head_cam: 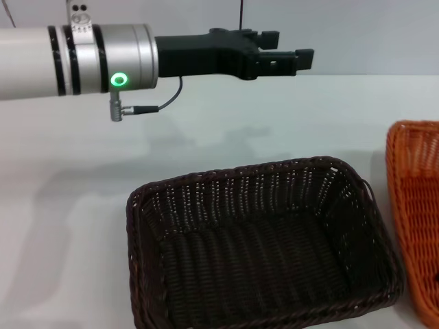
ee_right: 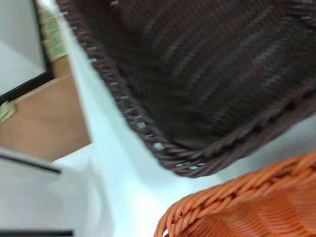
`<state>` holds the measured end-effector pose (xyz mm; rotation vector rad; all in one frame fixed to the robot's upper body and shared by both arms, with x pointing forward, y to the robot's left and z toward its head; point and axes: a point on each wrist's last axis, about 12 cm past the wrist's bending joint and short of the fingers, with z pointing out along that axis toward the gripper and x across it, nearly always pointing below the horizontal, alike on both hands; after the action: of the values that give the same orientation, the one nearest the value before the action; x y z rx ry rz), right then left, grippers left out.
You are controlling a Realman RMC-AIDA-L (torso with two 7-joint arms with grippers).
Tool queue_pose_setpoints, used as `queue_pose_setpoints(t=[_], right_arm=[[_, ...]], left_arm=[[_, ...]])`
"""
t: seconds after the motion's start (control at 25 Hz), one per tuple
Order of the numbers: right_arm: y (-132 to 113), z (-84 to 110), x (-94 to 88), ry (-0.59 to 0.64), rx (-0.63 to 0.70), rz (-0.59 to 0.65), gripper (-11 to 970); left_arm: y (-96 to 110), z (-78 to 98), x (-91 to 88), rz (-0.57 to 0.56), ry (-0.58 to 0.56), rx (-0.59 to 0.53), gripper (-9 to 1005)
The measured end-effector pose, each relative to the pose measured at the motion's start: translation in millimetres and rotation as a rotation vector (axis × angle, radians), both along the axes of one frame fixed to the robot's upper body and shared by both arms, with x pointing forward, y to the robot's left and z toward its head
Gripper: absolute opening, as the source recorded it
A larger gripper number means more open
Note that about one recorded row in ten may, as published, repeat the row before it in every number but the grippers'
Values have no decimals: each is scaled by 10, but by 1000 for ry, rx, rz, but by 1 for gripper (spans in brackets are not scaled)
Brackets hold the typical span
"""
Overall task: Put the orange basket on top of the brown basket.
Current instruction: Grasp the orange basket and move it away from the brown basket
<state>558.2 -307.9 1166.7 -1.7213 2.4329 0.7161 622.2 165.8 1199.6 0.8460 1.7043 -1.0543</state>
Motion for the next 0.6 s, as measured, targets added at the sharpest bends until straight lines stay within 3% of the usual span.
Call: queue_pose_setpoints(t=[0.32, 0.48, 0.6], right_arm=[[328, 1, -162, 135, 56, 223, 610], [322, 47, -159, 125, 96, 242, 610], [175, 185, -92, 59, 158, 194, 610]], left_arm=[[-73, 31, 91, 20, -6, 2, 852], [-68, 7, 111, 36, -2, 3, 852], [-69, 2, 120, 42, -1, 2, 851]])
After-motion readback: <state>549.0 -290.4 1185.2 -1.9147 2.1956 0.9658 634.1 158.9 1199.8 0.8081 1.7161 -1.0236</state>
